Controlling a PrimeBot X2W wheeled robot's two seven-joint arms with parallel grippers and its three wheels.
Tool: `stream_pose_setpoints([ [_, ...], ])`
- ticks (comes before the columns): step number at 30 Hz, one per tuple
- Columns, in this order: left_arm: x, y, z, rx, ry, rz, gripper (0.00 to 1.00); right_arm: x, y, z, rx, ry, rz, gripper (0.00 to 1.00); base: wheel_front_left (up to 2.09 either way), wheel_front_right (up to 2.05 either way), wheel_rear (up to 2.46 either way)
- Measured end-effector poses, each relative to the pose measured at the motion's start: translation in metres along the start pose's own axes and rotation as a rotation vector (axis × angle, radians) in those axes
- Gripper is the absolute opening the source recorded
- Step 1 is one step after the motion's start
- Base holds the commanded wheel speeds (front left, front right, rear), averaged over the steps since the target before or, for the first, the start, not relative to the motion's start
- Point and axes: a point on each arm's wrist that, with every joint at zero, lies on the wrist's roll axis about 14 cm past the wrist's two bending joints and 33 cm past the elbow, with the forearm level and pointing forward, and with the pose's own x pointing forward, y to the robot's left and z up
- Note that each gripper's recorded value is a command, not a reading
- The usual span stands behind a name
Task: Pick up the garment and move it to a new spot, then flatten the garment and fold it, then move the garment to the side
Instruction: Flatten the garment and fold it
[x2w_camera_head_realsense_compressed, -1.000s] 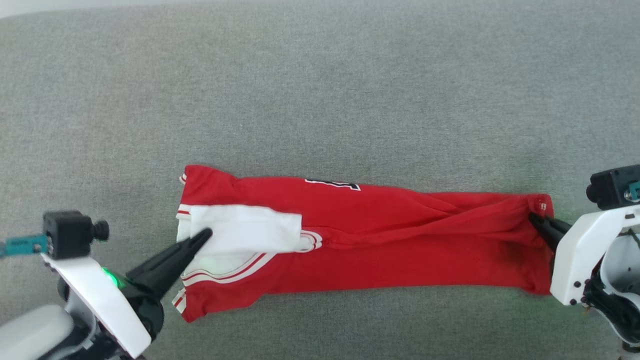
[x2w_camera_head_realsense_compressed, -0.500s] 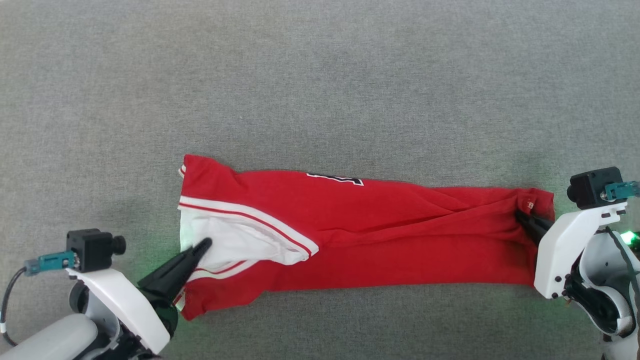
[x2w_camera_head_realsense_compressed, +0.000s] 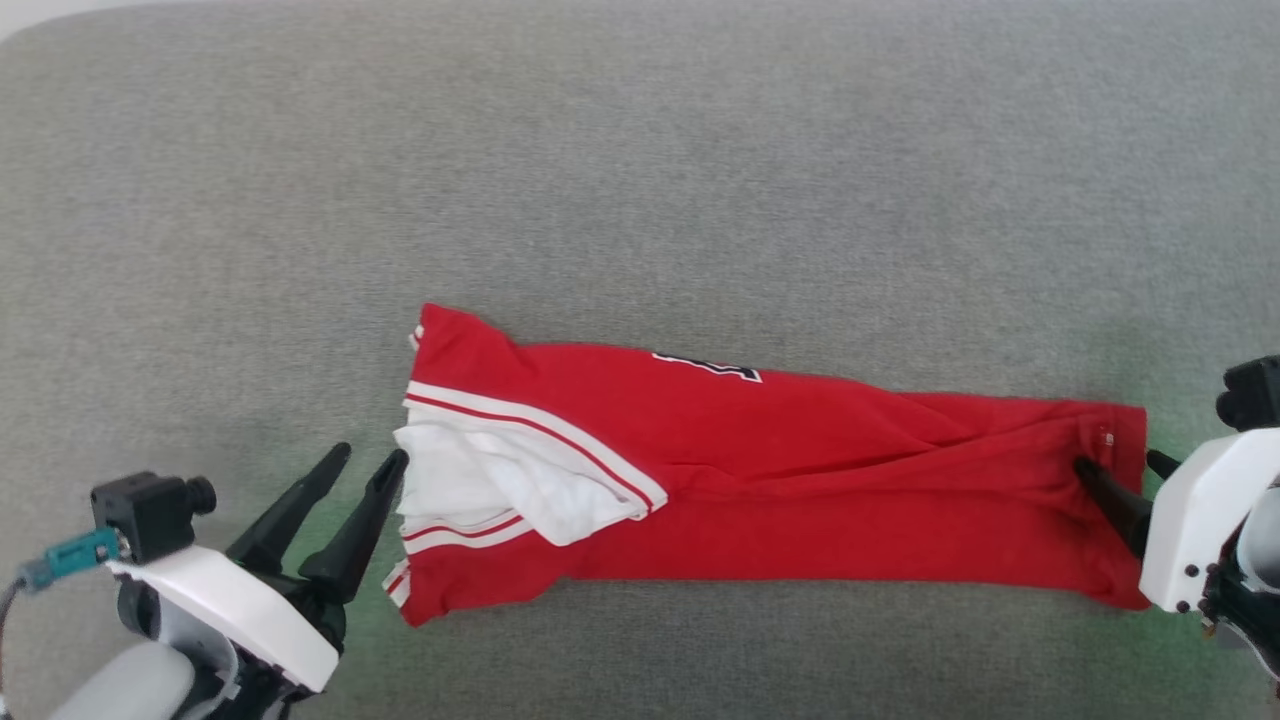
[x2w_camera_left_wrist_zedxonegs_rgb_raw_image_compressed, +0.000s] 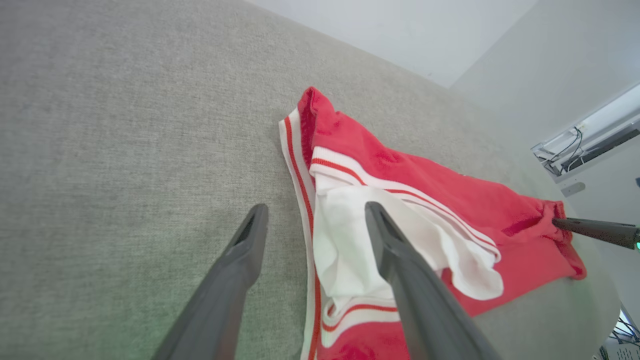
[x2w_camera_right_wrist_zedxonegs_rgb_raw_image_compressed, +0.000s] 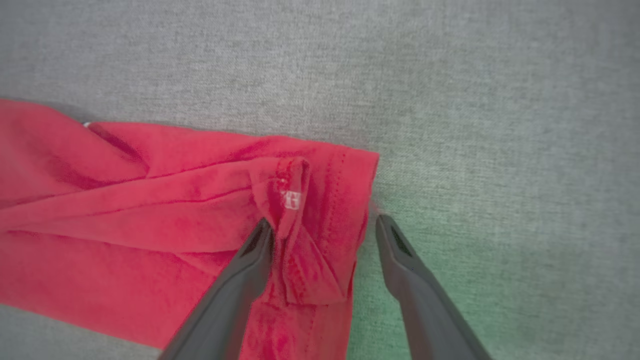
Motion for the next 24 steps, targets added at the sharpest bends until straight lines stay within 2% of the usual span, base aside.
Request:
stream_pose_setpoints([
  [3, -0.008, 0.008, 0.001, -0.002, -0.051, 0.052, 1.00, 0.002, -0.001, -0.003, 0.031, 0.020, 0.003, 1.00, 0.00, 0.00, 0.00],
  [5, -0.017, 0.020, 0.001, 0.058, -0.065, 0.099, 1.00, 0.004, 0.000, -0.008, 0.053, 0.041, 0.007, 1.00, 0.00, 0.00, 0.00],
  [7, -0.024, 0.025, -0.001, 0.019, -0.106, 0.147, 1.00, 0.006, 0.002, -0.012, 0.071, 0.062, 0.014, 1.00, 0.00, 0.00, 0.00],
  [14, -0.045, 0.033, 0.014, 0.153, -0.202, 0.227, 1.00, 0.012, 0.004, -0.022, 0.106, 0.121, 0.023, 1.00, 0.00, 0.00, 0.00],
  [22, -0.054, 0.016, 0.030, 0.301, -0.279, 0.226, 1.00, 0.017, 0.008, -0.027, 0.122, 0.151, 0.026, 1.00, 0.00, 0.00, 0.00],
  [23, -0.054, 0.013, 0.030, 0.313, -0.281, 0.221, 1.00, 0.017, 0.008, -0.027, 0.120, 0.153, 0.025, 0.77, 0.00, 0.00, 0.00],
  [24, -0.054, 0.011, 0.031, 0.324, -0.283, 0.216, 1.00, 0.017, 0.008, -0.027, 0.121, 0.153, 0.024, 0.45, 0.00, 0.00, 0.00],
])
